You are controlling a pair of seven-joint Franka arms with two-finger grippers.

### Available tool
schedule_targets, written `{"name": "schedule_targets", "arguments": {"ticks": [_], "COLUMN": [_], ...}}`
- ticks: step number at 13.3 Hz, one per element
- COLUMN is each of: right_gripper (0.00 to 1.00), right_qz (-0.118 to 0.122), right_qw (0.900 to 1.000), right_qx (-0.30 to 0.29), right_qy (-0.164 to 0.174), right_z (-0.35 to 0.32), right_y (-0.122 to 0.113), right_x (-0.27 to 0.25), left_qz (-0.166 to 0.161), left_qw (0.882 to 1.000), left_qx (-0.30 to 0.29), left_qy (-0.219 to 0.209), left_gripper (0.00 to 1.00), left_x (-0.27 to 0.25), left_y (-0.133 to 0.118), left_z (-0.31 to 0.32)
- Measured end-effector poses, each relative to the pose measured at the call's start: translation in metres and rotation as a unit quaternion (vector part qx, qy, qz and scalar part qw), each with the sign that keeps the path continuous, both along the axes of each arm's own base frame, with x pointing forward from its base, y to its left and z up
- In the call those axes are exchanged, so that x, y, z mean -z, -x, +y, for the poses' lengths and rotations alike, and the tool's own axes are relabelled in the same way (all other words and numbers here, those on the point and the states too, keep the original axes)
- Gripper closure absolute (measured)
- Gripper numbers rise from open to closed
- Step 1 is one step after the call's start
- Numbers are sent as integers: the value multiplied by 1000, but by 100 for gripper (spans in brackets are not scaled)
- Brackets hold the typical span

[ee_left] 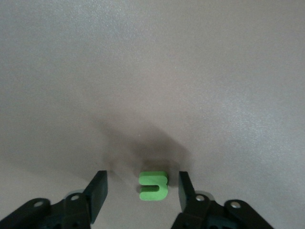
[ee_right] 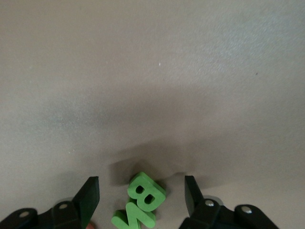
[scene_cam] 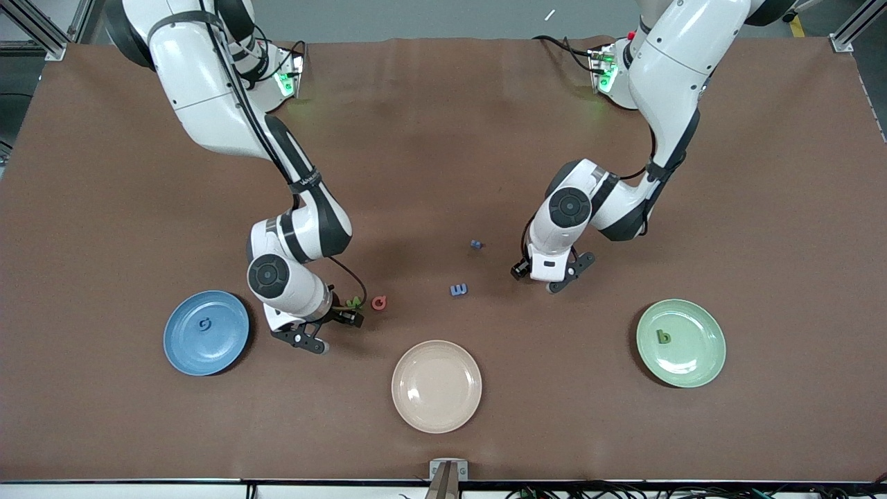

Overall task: Sort uppercase to blue plate, lowercase to green plate
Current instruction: 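Grasp the green c with the left gripper while the right gripper grasps N, then place the c on the green plate while the right gripper places N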

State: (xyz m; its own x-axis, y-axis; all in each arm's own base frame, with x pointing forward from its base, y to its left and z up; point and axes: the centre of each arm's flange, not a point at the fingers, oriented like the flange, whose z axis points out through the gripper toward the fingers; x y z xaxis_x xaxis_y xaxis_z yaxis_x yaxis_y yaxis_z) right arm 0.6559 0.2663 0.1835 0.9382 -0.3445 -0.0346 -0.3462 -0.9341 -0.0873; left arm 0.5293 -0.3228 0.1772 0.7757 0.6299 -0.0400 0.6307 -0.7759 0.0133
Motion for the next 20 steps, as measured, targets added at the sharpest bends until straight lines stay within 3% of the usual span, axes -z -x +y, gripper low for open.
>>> {"name": "schedule_targets", "arguments": {"ticks": [2, 4, 7, 8, 9, 12, 15, 20], "right_gripper": [22, 42, 56, 57, 64, 64, 64, 64], "right_qz": [3, 5, 5, 5, 4, 1, -13, -20], "right_qw": [1000, 1000, 1000, 1000, 1000, 1000, 1000, 996], "right_qx": [0, -1, 1, 1, 1, 3, 11, -86], "right_qy": [1, 2, 4, 4, 4, 5, 8, 13], "right_z": [0, 1, -1, -2, -2, -6, -29, -139], "right_y": [2, 4, 3, 3, 3, 1, -15, -50], "right_x": [2, 4, 3, 3, 3, 2, -10, -49], "left_qz": [1, 1, 1, 0, -2, -17, -48, -93], "left_qw": [1000, 1000, 1000, 1000, 1000, 1000, 998, 996], "left_qx": [2, 5, 5, 4, 2, -16, -45, 3], "left_qy": [0, 0, 1, 1, 2, 9, 21, 19], "left_gripper": [39, 45, 50, 58, 69, 73, 73, 73], "left_x": [1, 2, 3, 2, 1, -9, -36, -80], "left_y": [2, 4, 4, 3, 2, -17, -56, -112], "left_z": [-2, -6, -6, -5, -5, 6, 36, 118]}}
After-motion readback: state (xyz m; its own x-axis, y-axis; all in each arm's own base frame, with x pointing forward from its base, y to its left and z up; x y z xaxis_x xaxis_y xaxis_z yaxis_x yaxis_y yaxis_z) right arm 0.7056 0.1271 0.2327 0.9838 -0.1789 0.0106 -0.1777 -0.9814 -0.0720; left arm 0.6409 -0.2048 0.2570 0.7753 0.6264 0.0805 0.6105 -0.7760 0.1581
